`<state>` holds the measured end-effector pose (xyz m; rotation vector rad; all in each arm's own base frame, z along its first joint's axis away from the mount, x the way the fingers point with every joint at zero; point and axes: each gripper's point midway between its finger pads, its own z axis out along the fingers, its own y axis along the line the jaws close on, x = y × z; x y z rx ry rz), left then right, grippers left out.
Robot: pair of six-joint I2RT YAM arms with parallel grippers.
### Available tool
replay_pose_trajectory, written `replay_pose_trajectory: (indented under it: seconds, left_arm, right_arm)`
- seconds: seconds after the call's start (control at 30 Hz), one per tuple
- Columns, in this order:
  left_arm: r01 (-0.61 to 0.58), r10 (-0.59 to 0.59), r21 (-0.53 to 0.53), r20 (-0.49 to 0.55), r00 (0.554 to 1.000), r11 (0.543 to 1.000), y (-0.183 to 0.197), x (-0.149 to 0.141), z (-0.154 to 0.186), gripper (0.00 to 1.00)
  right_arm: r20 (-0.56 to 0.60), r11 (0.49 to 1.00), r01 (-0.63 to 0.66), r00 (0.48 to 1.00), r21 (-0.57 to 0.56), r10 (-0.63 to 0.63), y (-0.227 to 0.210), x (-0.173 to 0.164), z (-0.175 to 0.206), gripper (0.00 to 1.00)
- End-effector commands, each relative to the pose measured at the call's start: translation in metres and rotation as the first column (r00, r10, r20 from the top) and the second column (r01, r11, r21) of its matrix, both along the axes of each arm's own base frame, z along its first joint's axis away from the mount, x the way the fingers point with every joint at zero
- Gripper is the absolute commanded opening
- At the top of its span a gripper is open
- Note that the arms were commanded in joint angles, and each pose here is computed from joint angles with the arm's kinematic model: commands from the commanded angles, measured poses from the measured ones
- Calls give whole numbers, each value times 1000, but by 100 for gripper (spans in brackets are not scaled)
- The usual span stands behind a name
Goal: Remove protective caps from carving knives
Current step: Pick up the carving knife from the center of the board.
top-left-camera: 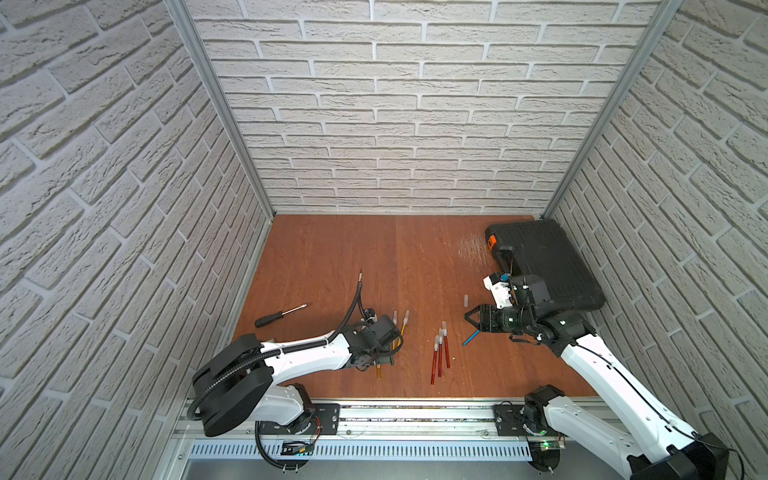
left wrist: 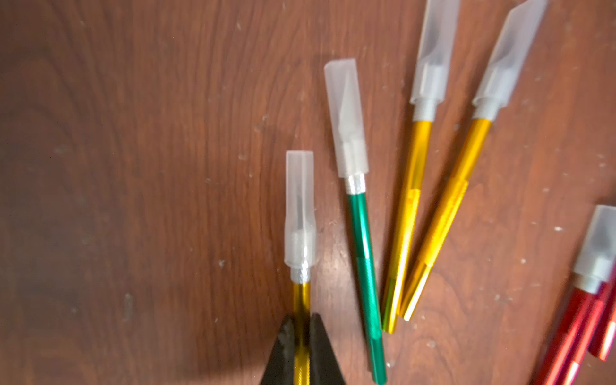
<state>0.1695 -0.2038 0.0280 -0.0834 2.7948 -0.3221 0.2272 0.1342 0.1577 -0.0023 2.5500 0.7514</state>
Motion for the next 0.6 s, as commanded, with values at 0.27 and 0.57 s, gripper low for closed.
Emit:
replay_pose_trajectory:
  seconds: [0.27,0.57]
  left_arm:
    - [153,-93,-294,210,973,944,-34,24,58,8]
    - [240,-155,-369,245,957,898,-61,28,70,8]
  right_arm:
    - [2,992,-45,999,115,45,67,23,-5,55]
    - [-5,977,-130,991,170,133,146,43,-8,52]
